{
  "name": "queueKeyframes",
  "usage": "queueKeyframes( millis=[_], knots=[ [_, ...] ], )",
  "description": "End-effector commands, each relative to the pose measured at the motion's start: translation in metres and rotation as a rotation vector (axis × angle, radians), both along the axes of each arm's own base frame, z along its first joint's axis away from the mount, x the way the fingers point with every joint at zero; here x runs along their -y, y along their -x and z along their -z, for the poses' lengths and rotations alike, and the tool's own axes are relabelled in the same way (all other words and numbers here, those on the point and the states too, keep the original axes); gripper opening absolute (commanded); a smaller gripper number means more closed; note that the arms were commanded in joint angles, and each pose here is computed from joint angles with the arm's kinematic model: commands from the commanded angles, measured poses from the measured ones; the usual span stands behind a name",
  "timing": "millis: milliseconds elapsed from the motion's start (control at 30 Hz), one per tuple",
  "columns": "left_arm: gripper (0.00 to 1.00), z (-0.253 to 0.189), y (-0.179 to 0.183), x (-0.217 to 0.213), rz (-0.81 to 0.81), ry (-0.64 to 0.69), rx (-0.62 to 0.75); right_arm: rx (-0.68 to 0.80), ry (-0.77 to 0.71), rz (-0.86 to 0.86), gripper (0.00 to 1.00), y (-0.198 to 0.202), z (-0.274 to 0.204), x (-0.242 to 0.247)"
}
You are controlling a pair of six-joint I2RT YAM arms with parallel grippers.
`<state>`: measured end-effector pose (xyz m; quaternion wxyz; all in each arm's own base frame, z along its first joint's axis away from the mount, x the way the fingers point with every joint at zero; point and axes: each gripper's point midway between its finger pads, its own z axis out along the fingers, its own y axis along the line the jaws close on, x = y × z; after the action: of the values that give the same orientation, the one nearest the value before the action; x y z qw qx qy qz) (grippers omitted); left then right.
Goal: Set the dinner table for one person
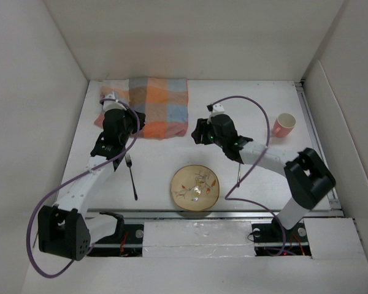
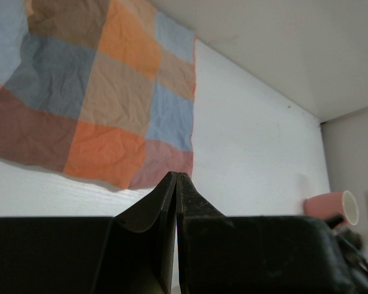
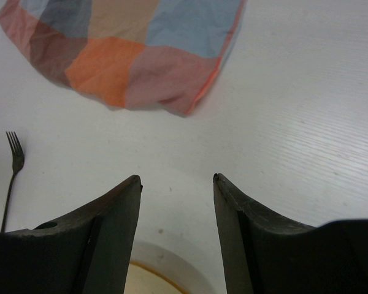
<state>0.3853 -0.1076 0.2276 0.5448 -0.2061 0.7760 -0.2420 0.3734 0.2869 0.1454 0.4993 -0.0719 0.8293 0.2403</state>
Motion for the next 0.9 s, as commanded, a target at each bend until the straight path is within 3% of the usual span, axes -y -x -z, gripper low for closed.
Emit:
queueKeyframes(
  millis=[0, 100, 200, 267, 467, 567, 600, 667, 733, 767, 867],
  knots=[
    [0.0, -0.052, 0.017, -0.005, 0.013, 0.021, 0.142, -0.042, -0.11, -0.047, 0.58, -0.037, -0.008, -0.039],
    [0.0, -0.063, 0.035, -0.01, 0.013, 0.008, 0.151, -0.121, -0.168, -0.068, 0.58, -0.057, 0.011, -0.057],
    [0.1, -0.075, 0.046, -0.012, 0.027, 0.0, 0.193, -0.177, -0.205, -0.038, 0.58, -0.078, 0.035, -0.064],
    [0.11, -0.08, 0.046, -0.014, 0.018, -0.006, 0.199, -0.239, -0.245, -0.024, 0.58, -0.082, 0.054, -0.068],
    [0.13, -0.073, 0.039, 0.014, 0.125, 0.105, 0.179, -0.312, -0.283, 0.009, 0.57, -0.087, 0.077, -0.075],
    [0.13, -0.066, 0.036, 0.017, 0.131, 0.123, 0.175, -0.347, -0.306, -0.018, 0.46, -0.085, 0.086, -0.084],
    [0.13, -0.062, 0.034, 0.016, 0.123, 0.121, 0.163, -0.341, -0.324, -0.026, 0.36, -0.086, 0.086, -0.087],
    [0.13, -0.05, 0.031, 0.013, 0.1, 0.113, 0.139, -0.342, -0.361, -0.03, 0.26, -0.087, 0.085, -0.085],
    [0.14, -0.037, 0.027, 0.013, 0.091, 0.123, 0.109, -0.326, -0.408, -0.038, 0.05, -0.089, 0.079, -0.081],
    [0.14, -0.03, 0.026, 0.014, 0.088, 0.129, 0.092, -0.325, -0.427, -0.033, 0.0, -0.093, 0.075, -0.073],
    [0.14, -0.01, 0.016, 0.015, 0.07, 0.138, 0.046, -0.257, -0.445, 0.024, 0.0, -0.106, 0.05, -0.043]
  ],
)
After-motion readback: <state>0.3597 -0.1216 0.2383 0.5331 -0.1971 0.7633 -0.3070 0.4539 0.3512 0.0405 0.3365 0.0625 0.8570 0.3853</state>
